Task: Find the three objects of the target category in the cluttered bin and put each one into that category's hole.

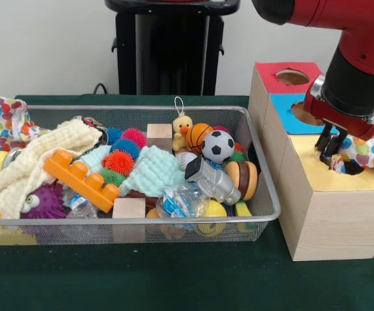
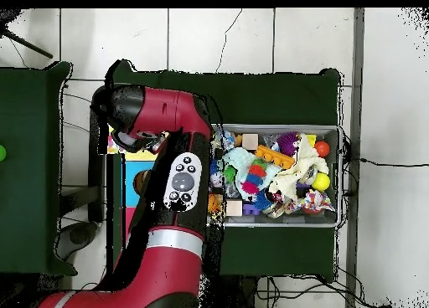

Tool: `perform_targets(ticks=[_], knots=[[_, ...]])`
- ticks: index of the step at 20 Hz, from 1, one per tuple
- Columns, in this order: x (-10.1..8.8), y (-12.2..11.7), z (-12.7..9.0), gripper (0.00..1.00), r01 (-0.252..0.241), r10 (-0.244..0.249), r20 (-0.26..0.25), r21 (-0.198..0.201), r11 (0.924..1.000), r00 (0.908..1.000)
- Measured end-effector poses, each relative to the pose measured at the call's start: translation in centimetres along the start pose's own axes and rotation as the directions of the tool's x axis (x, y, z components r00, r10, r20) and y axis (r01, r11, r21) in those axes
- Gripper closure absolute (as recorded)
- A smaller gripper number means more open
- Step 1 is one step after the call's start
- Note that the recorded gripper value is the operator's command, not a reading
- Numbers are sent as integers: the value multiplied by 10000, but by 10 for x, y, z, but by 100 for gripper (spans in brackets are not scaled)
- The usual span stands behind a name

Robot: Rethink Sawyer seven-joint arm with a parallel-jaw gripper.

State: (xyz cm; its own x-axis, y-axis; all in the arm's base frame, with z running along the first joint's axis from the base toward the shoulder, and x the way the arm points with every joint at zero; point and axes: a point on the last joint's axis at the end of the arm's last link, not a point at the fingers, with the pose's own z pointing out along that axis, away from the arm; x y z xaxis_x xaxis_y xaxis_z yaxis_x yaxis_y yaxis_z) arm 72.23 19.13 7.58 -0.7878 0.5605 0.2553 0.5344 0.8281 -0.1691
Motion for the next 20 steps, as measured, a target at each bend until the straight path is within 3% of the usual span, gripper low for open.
perform_targets(ticks=[20], knots=[[-4, 0, 0, 100, -302, 302, -206, -11, 9995, 9993]])
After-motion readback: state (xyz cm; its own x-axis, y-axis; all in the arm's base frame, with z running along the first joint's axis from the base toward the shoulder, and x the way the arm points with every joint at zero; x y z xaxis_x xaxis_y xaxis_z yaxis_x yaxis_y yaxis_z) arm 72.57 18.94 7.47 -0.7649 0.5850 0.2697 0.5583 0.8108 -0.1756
